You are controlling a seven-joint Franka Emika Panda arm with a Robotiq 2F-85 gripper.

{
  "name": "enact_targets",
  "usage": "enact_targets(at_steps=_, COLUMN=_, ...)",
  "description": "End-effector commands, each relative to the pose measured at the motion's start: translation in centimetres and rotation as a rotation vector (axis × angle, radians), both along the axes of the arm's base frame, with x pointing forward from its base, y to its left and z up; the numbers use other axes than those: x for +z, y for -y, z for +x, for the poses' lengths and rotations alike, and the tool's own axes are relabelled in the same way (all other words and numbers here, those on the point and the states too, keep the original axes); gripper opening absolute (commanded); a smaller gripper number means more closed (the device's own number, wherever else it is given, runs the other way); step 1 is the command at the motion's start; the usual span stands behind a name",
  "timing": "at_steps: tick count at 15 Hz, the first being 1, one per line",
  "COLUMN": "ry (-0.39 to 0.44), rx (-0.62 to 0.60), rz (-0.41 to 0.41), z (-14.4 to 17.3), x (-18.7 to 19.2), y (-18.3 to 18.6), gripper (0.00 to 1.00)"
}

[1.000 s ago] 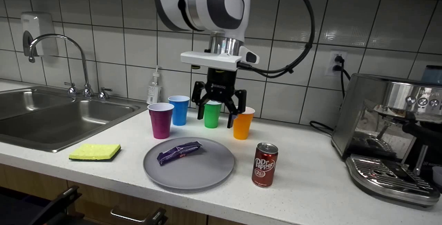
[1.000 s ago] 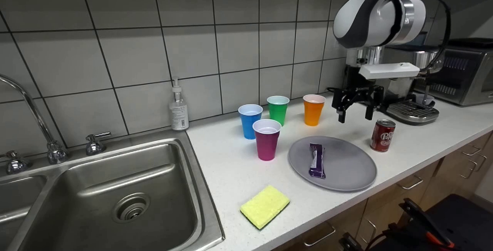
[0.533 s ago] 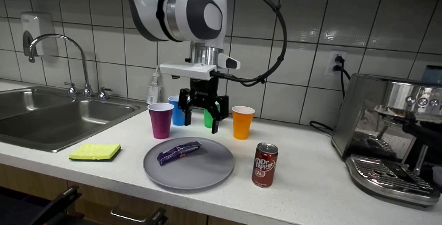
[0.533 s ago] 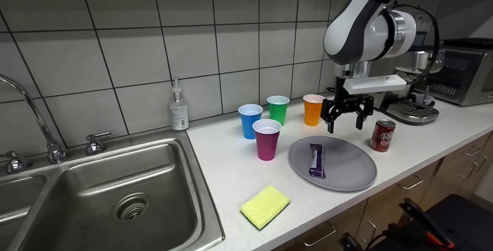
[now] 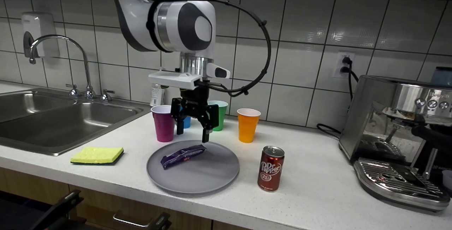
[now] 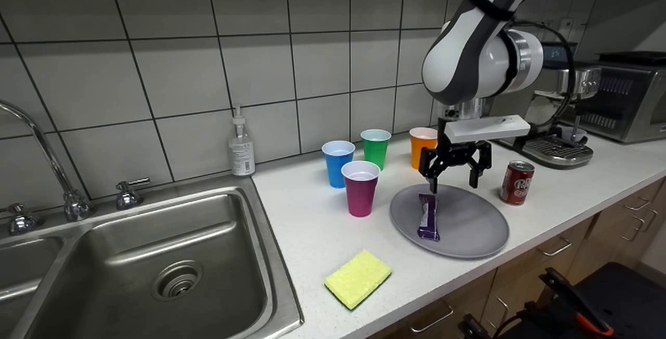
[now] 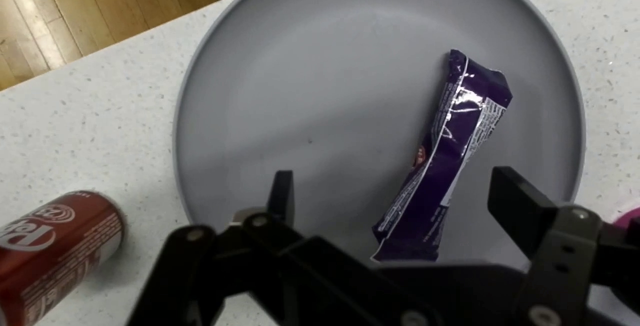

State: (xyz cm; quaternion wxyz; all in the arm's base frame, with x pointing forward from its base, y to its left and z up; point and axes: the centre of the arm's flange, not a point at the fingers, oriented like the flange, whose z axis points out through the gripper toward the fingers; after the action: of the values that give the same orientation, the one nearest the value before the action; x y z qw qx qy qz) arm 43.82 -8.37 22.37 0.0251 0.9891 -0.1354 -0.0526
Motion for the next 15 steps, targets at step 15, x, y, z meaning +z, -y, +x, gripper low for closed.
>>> enact_targets(at_steps=15, ry=-0.013, rx=-0.102, rz=-0.045, z=2.2, x=-6.4, y=-2.8, gripper=1.00)
